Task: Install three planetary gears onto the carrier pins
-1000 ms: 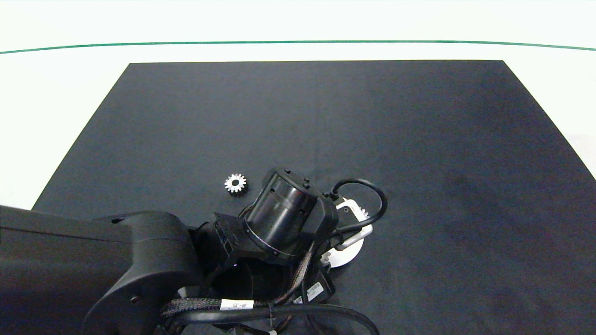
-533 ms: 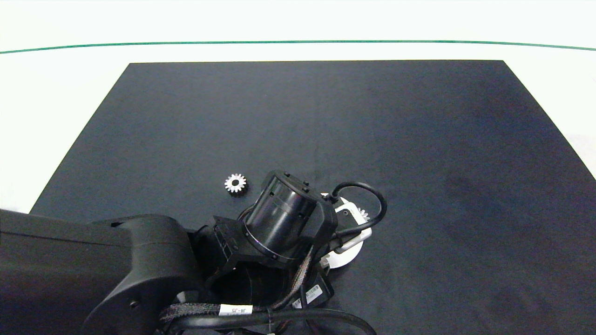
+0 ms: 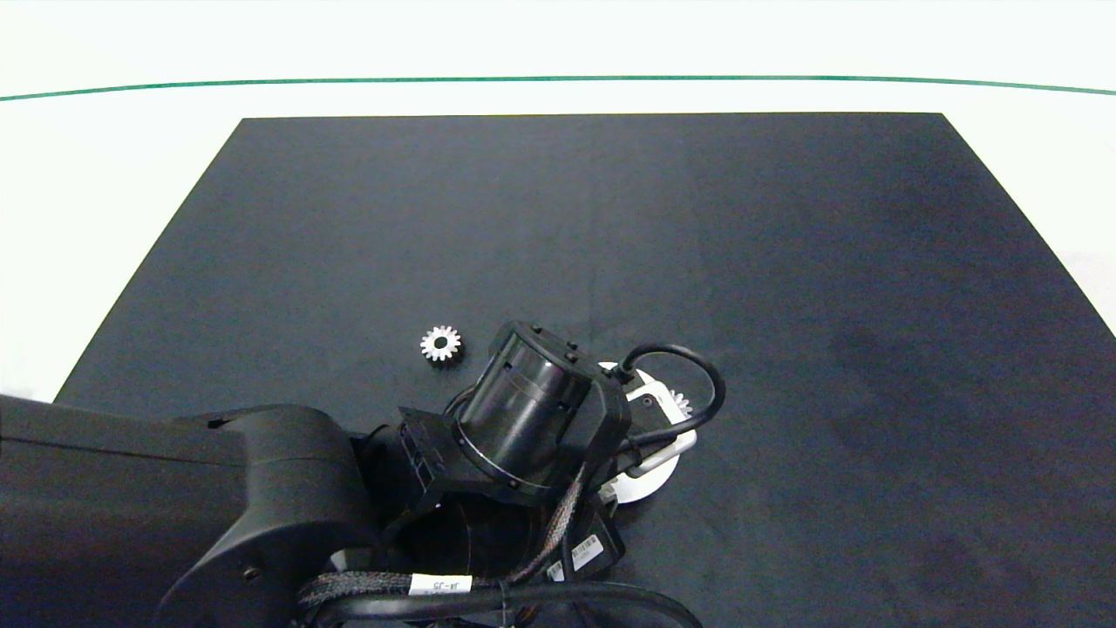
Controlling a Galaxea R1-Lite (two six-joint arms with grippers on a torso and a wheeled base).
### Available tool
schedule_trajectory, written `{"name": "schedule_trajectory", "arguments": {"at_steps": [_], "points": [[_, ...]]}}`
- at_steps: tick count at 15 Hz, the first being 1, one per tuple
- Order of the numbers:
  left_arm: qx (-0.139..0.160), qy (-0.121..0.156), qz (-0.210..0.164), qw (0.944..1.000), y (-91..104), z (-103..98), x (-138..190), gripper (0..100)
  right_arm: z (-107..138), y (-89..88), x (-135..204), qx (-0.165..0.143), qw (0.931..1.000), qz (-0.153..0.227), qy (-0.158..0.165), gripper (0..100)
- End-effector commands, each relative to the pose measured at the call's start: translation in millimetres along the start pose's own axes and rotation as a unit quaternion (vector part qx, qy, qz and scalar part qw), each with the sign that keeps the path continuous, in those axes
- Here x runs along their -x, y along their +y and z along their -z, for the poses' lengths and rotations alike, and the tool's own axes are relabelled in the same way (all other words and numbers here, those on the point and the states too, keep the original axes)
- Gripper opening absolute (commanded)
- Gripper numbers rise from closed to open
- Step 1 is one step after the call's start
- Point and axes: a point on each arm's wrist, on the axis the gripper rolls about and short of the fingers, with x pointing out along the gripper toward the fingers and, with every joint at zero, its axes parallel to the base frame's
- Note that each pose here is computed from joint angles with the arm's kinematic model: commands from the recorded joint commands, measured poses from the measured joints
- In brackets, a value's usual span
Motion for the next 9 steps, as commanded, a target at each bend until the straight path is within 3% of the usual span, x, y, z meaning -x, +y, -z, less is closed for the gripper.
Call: {"name": "schedule_trajectory", "arguments": {"at_steps": [1,5,9], "points": [[0.0,0.0,-0.001,1.0,-0.3,-0.3,0.0,100,0.2,0.2,-0.6,0.001,1.0,0.001,0.003,100],[0.001,-0.007,-0.004,1.0,1.1,-1.9,2.1,100,-0.5,0.6,-1.9,0.001,1.0,0.001,0.004,100],[0.005,-0.016,-0.008,0.9998,14.8,-6.6,36.8,100,-1.3,1.6,-4.3,0.002,1.0,-0.001,0.007,100]]}}
